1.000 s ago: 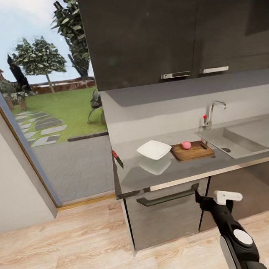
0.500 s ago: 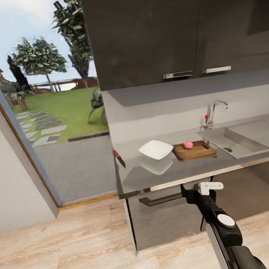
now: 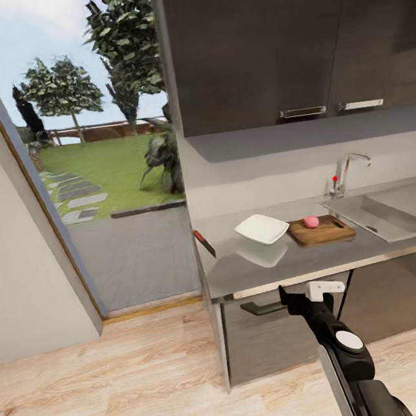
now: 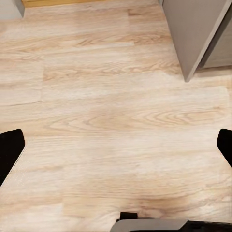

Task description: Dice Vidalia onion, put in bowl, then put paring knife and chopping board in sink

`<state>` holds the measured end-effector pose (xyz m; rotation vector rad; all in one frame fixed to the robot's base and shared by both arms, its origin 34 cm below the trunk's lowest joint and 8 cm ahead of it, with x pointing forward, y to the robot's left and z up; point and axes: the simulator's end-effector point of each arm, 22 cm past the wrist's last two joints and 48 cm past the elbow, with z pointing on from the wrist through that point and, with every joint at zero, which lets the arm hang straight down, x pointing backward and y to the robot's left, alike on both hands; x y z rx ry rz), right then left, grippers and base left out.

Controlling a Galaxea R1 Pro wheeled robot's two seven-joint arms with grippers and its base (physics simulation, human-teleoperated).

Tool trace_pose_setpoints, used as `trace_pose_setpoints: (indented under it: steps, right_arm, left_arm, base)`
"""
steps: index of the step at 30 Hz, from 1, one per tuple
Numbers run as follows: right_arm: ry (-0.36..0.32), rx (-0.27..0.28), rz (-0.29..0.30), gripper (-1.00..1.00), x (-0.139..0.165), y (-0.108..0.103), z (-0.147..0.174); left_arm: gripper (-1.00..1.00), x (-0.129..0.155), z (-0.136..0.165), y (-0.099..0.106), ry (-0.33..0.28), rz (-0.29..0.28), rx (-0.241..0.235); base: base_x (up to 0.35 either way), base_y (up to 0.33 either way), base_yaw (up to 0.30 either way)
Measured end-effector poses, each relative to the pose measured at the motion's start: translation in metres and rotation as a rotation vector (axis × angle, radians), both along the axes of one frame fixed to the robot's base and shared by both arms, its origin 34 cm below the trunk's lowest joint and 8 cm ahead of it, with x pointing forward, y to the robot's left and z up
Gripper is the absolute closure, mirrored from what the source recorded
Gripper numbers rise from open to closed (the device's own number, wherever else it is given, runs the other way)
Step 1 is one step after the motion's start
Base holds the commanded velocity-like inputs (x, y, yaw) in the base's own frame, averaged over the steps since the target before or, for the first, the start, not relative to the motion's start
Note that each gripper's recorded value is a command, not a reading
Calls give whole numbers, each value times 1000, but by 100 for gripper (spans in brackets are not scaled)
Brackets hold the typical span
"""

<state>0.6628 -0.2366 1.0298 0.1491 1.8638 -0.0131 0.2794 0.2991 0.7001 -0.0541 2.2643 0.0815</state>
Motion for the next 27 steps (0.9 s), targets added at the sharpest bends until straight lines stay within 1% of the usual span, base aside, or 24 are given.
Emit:
trace_pose_setpoints:
  steps: [7, 15, 24, 27]
  right_arm:
    - [-51, -1, 0, -100, 3, 0, 13]
    - [-66, -1, 0, -100, 2, 0, 20]
    - [-67, -1, 5, -100, 2, 2, 21]
    - [-70, -3, 25, -100, 2, 12, 22]
  left_arm:
    - [-100, -1, -1, 0, 2, 0, 1]
    - [-100, 2, 1, 0, -9, 0, 1]
    - [-100, 2, 1, 1, -11, 2, 1]
    - [-100, 2, 1, 1, -9, 2, 1]
  base:
    - [0, 47, 0]
    - [0, 2, 0]
    - [120, 237, 0]
    - [184, 285, 0]
